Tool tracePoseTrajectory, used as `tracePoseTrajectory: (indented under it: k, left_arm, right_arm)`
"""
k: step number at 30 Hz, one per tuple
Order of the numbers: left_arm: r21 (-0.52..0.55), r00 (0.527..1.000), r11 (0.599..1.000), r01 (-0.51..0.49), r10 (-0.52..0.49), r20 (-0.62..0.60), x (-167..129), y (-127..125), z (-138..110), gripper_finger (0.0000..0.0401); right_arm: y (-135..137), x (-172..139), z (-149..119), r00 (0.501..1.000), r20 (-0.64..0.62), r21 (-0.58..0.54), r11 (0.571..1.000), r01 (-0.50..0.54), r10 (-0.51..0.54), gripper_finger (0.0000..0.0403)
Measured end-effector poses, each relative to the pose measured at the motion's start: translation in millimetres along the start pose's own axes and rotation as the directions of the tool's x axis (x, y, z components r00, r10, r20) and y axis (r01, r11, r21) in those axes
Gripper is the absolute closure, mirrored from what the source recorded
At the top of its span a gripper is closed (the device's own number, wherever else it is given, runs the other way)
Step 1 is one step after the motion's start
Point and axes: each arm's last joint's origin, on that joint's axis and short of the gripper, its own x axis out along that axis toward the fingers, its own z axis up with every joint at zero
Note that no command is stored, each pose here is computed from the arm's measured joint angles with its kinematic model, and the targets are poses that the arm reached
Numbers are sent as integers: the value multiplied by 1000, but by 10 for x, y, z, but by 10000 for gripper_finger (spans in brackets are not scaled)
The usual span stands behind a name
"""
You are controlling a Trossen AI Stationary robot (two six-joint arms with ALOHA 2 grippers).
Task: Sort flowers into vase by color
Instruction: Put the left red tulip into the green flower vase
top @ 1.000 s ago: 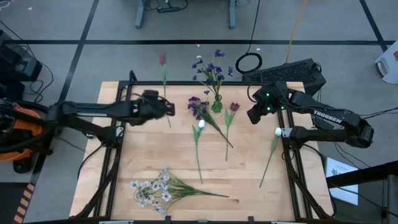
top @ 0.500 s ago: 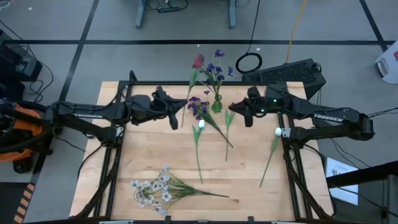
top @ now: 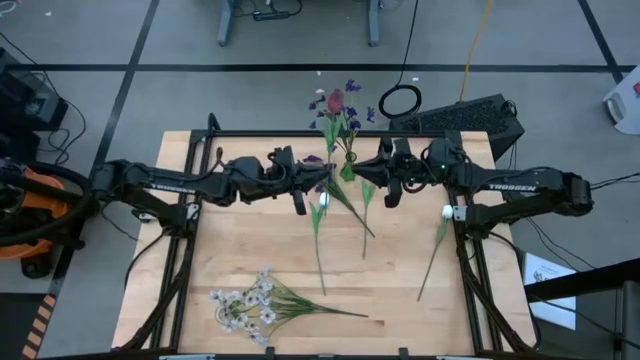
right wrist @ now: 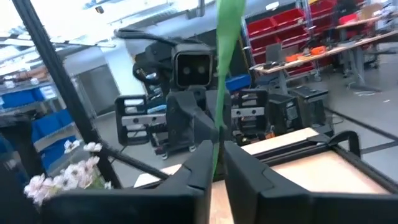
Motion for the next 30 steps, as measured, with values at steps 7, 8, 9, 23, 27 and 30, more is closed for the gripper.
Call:
tracePoseTrajectory:
  k: [7, 8, 9, 23, 27, 30]
  left_arm:
    - [-4, 999, 1000, -2, 2, -40, 6, 8, -45, 390]
    - [-2, 999, 1000, -4, 4, -46, 6, 10, -51, 390]
    - [-2, 999, 1000, -5, 5, -50, 5, 11, -55, 390]
    - [17, 987, 1000, -18, 20, -160, -6, 37, -159, 390]
    - [17, 983, 1000, -17, 20, -181, -10, 40, -177, 390]
    - [14, 980, 1000, -5, 8, -197, -12, 39, -191, 390]
  right_arm:
    - [-64, 155, -90, 1000, 20, -7, 1000, -21, 21, 303]
    - [-66, 173, -94, 999, 26, -10, 999, -35, 36, 295]
    - [-72, 194, -102, 998, 35, -14, 999, -45, 46, 287]
    - [-174, 371, -237, 997, 66, -21, 999, -43, 45, 248]
    - [-180, 385, -244, 996, 74, -23, 999, -45, 47, 248]
    - [-184, 383, -237, 996, 85, -40, 999, -24, 27, 248]
